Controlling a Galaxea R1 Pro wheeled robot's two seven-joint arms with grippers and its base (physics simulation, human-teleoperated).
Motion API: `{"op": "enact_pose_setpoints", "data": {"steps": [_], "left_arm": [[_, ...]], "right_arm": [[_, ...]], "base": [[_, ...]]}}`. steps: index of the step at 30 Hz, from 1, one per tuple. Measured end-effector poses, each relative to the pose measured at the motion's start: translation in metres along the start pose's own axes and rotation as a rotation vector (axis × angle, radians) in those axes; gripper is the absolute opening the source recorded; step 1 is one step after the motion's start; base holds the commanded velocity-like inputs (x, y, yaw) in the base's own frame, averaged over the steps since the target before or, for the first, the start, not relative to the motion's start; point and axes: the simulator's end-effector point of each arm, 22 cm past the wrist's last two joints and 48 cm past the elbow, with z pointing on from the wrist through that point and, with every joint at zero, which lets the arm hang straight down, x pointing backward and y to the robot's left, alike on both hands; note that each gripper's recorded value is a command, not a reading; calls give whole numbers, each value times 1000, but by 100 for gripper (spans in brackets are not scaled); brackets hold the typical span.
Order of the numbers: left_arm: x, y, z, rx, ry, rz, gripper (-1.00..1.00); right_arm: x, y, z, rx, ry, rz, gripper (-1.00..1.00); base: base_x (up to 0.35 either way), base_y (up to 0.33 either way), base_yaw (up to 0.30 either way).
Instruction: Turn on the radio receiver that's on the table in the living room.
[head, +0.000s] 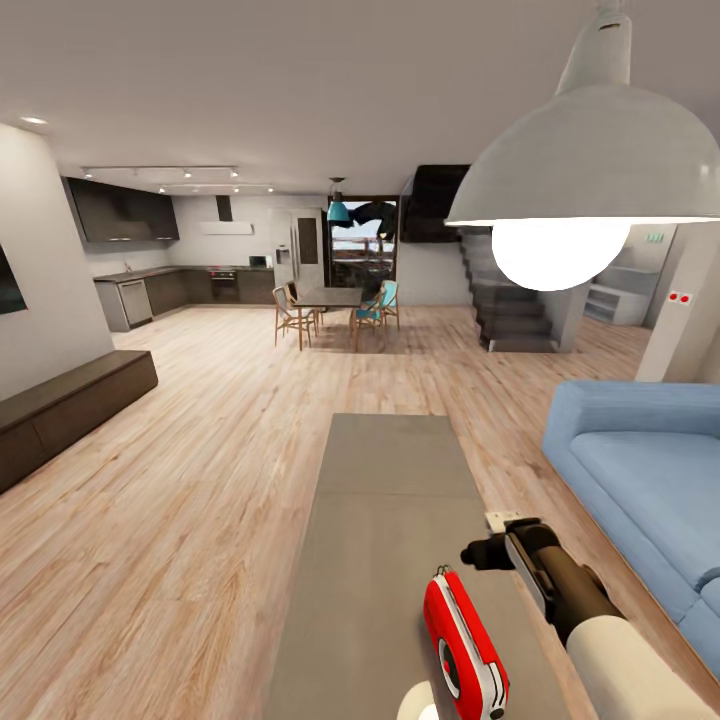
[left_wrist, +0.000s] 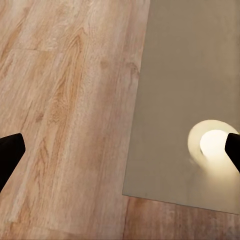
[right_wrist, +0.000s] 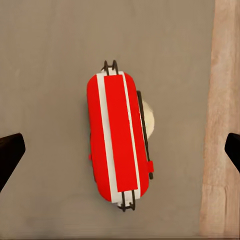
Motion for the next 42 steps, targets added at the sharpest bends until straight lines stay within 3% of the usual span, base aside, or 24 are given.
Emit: {"op": "enact_pose_setpoints", "data": {"steps": [7,19,22,25,29,37,42], "left_arm": [[0,-1,0,1,0,-1,100],[0,0,0,1,0,0,100],[0,-1,0,5,-1,-1,100],[0,-2,0,9,0,-2,100],[0,-3,0,11,0,-3,100],[0,-2,0,11,-1,-1,100],[0,-1,0,9,0,0,100]], "right_arm": [[7,7,4,55,24,-37,100],[1,10,4,54,5,-53,100],[0,15,4,54,1,-87,100],[-9,20,4,38,-45,-115,100],[-19,38,4,-48,-98,-138,100],[-18,5,2,-24,-103,-153,100],[-17,0,2,-19,-102,-155,100]], "base": [[0,0,0],[0,0,0],[0,0,0],[0,0,0],[0,0,0],[0,0,0],[0,0,0]]}}
